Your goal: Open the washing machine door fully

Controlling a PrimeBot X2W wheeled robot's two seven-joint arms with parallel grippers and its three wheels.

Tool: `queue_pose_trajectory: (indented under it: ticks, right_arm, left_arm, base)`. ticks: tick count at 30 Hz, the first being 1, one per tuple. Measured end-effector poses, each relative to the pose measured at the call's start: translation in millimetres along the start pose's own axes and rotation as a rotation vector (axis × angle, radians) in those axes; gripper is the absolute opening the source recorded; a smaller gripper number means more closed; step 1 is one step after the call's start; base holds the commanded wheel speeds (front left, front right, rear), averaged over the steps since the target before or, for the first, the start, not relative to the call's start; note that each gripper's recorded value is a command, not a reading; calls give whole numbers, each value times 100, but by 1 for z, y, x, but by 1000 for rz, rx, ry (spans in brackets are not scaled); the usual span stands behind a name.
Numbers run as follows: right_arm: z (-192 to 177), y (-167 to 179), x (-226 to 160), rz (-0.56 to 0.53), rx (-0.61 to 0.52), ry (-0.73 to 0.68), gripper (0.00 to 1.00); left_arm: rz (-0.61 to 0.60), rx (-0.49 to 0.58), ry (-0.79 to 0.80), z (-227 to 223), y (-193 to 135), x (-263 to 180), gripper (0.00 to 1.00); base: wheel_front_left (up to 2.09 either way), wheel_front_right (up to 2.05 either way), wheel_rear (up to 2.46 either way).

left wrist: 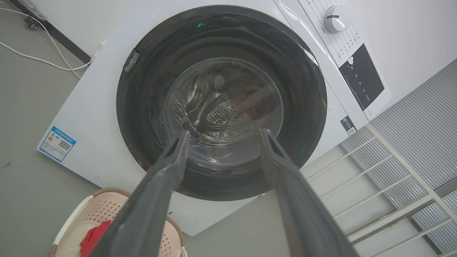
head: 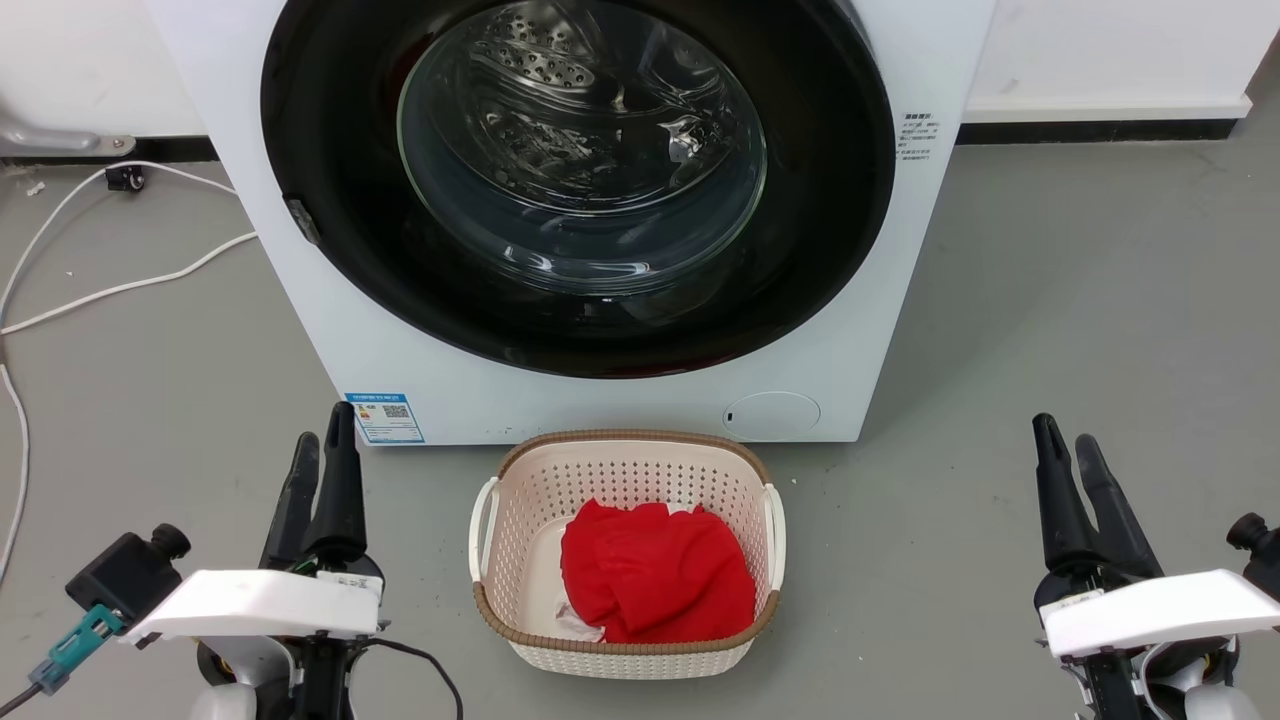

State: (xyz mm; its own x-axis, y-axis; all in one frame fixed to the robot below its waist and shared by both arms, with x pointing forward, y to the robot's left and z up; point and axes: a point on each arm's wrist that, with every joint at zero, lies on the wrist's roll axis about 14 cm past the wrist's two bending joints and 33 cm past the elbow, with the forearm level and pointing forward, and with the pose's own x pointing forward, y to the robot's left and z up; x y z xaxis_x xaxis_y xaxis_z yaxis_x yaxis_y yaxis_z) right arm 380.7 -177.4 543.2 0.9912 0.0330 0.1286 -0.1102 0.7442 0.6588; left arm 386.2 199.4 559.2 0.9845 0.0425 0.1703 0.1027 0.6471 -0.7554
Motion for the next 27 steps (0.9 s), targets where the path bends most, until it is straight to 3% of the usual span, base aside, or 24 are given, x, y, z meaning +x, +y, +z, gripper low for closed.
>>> queue_pose_trajectory:
  ticks: [15,27]
  right_arm:
    - [-1,-1,-4,12,-251,3,100]
    - [-1,6,-3,40,-411,7,100]
  left_arm:
    - [-39,306,26,-6,-3,-4,100]
    - [-65,480,24,-9,-8,-4,100]
  base:
    - [0,0,0]
    - [0,0,0]
